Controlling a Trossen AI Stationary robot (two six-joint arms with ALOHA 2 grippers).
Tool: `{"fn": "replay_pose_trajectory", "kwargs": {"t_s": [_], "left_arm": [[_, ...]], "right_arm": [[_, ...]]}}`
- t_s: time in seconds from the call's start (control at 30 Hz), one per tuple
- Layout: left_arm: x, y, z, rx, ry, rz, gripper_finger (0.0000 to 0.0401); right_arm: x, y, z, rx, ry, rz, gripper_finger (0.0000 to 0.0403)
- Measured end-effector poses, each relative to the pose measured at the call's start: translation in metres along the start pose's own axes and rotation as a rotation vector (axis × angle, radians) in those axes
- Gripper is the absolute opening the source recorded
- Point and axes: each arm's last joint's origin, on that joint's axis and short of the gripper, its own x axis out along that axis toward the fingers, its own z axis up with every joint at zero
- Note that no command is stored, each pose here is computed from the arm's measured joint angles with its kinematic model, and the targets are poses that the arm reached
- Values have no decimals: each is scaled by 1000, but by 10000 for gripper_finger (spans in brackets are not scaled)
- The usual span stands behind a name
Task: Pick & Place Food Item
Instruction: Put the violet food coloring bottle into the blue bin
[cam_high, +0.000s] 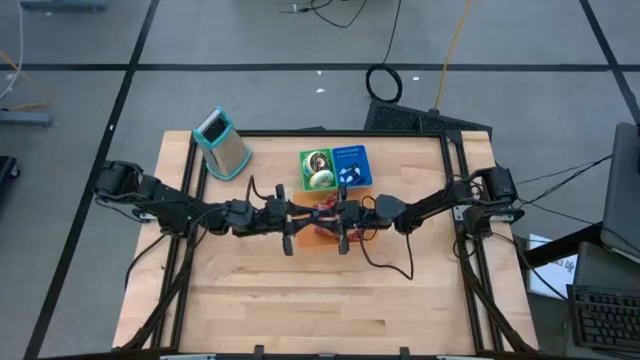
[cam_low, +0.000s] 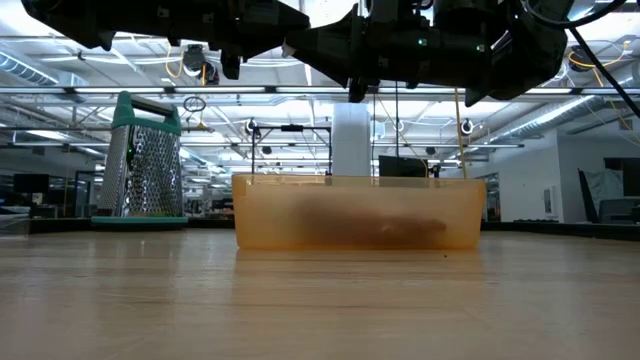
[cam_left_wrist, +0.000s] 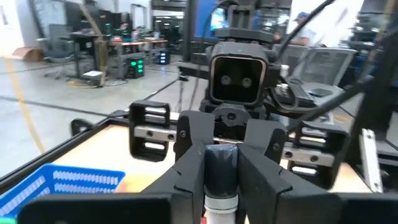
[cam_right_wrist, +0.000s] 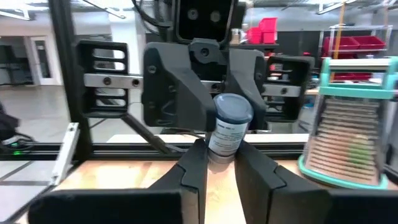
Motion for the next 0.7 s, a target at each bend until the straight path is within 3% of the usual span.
{"fn": "replay_pose_trajectory", "kwargs": {"t_s": [0.2, 0.43, 0.7], "left_arm": [[1, 1, 1, -17, -4, 45, 160], [9, -3, 19, 6, -52, 51, 263], [0, -7, 37, 144, 11, 52, 314]], "right_arm": [[0, -1, 0, -6, 5, -11, 46], [0, 0, -4, -7, 44, -4, 46], [-6, -7, -6, -17, 132, -26, 45]]}}
